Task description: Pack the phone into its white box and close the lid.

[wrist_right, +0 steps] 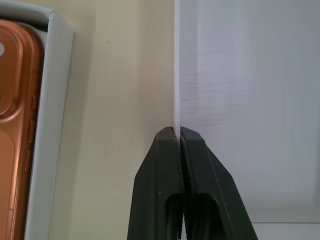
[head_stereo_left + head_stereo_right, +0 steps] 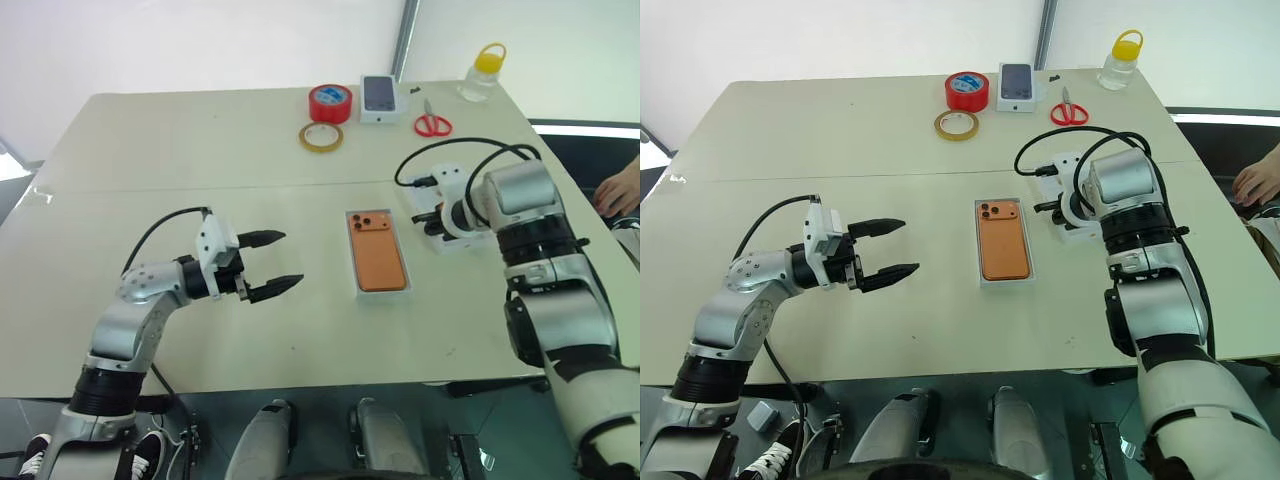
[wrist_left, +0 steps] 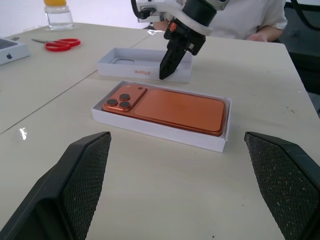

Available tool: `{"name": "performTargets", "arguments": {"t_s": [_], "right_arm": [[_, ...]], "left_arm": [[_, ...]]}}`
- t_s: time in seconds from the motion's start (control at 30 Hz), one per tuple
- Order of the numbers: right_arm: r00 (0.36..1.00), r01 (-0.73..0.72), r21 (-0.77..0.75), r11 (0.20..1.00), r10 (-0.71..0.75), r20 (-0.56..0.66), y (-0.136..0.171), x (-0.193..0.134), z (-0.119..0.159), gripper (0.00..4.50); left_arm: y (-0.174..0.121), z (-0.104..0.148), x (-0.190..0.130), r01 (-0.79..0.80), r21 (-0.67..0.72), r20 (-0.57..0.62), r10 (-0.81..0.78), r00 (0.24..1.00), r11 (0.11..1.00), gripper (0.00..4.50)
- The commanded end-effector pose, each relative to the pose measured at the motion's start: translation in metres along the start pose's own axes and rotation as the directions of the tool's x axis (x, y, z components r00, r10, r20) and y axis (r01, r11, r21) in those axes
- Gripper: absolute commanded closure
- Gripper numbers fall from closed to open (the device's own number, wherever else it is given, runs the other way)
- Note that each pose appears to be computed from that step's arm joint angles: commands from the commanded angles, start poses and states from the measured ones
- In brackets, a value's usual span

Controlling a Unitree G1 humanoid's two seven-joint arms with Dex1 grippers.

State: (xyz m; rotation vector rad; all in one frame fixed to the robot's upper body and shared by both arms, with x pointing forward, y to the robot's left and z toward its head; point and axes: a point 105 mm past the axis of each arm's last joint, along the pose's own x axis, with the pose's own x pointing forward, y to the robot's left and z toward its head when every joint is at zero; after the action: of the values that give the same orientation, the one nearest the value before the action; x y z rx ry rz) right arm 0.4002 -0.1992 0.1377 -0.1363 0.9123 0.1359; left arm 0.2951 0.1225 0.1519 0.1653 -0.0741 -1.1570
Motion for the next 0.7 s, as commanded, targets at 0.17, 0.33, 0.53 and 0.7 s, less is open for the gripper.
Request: {"name": "performTargets", "arguments": {"t_s": [0.17,0.33,0.53,0.7], "right_arm": [[0.879,-0.299,-0.013,0.954,0.281,0.384,0.030,-0.030,0.058,4.48],[0.715,-0.383,-0.062,0.922,0.339,0.611,0.032,-0.052,0.074,4.48],[0.441,-0.635,-0.164,0.755,0.529,0.725,0.077,-0.084,0.076,4.48],[0.246,-0.884,-0.102,0.457,0.639,0.729,0.107,-0.102,0.059,4.48]], "left_arm": [[0.007,0.017,-0.001,-0.051,0.041,0.060,0.048,0.997,0.998,0.00],[0.008,0.019,-0.004,-0.075,0.023,0.075,0.073,0.995,0.997,0.00],[0.012,0.021,0.001,-0.092,0.009,0.091,0.091,0.992,0.996,0.00],[0.015,0.027,0.003,-0.113,-0.004,0.113,0.113,0.987,0.994,0.00]]}}
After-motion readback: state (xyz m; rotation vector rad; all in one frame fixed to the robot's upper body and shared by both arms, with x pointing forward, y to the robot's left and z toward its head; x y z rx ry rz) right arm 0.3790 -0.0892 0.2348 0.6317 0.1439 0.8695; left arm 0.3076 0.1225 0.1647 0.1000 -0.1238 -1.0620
